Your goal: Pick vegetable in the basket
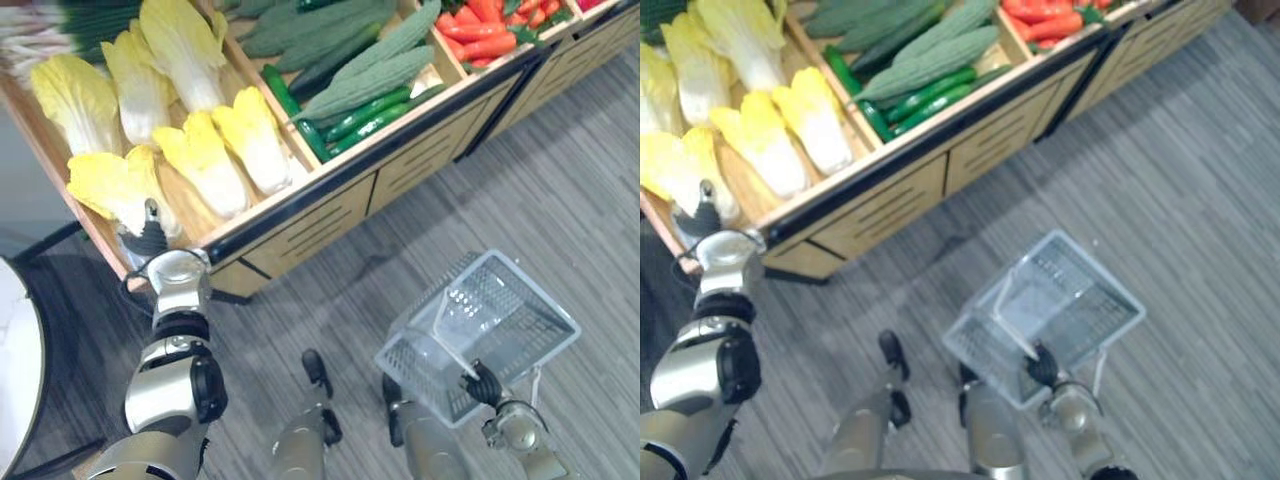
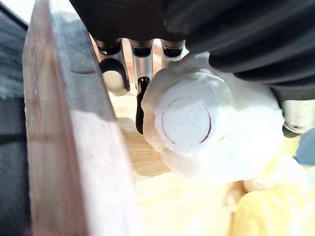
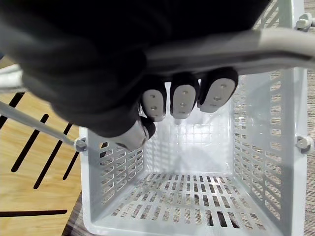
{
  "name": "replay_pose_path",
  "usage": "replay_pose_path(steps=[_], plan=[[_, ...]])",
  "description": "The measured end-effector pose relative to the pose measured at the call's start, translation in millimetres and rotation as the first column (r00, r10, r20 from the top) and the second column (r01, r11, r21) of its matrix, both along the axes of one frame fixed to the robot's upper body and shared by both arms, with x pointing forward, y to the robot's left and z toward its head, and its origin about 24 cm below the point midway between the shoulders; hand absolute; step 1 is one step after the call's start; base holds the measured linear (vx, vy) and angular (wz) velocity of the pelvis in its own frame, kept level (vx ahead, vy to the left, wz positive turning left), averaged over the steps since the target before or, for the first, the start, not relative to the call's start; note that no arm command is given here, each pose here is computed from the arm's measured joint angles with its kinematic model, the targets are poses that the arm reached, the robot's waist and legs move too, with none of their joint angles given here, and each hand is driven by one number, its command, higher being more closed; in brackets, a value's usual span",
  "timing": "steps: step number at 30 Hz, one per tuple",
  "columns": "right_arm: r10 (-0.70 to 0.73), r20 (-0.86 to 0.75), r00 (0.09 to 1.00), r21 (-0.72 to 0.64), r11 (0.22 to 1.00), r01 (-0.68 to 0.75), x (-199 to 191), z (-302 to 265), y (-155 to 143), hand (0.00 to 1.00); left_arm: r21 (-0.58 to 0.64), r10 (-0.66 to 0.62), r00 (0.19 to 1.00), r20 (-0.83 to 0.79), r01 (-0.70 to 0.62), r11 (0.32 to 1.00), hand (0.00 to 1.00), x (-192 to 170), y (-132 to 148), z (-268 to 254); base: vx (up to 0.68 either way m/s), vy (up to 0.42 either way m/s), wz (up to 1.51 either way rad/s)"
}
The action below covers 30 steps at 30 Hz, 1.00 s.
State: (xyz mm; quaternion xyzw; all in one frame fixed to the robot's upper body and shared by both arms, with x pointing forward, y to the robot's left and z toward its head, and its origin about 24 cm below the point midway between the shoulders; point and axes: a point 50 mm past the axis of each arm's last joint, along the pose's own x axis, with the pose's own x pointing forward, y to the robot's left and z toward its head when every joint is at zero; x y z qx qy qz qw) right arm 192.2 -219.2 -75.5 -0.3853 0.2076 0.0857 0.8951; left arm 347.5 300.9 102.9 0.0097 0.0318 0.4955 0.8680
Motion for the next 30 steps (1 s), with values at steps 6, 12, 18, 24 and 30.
replay_pose_path(steps=[6, 12, 18, 24, 30], plan=[[-0.044, -0.023, 0.999, 0.008, 0.999, 0.044, -5, -7, 0, 1.00, -0.051, 0.007, 0.991, 0.135, 0.000, 0.999, 1.00, -14, -50, -18, 0.03, -0.021, 0.20], [-0.063, -0.039, 0.997, 0.023, 0.998, 0.064, -10, -12, 3, 1.00, -0.099, 0.027, 0.990, 0.135, -0.013, 0.995, 1.00, -36, -71, -39, 0.00, -0.024, 0.12], [-0.102, -0.101, 0.990, 0.019, 0.994, 0.104, -32, -23, 2, 1.00, -0.049, 0.041, 0.980, 0.194, -0.032, 0.998, 1.00, -51, -64, -31, 0.03, -0.022, 0.16], [-0.124, -0.111, 0.986, 0.012, 0.992, 0.126, -35, -24, -3, 1.00, 0.090, -0.030, 0.974, 0.225, 0.010, 0.996, 1.00, -63, -68, -19, 0.06, -0.024, 0.10], [-0.101, -0.076, 0.992, -0.079, 0.992, 0.095, -16, -5, -37, 1.00, 0.404, -0.294, 0.945, 0.139, 0.217, 0.889, 1.00, -78, -75, -5, 0.05, -0.014, -0.04]])
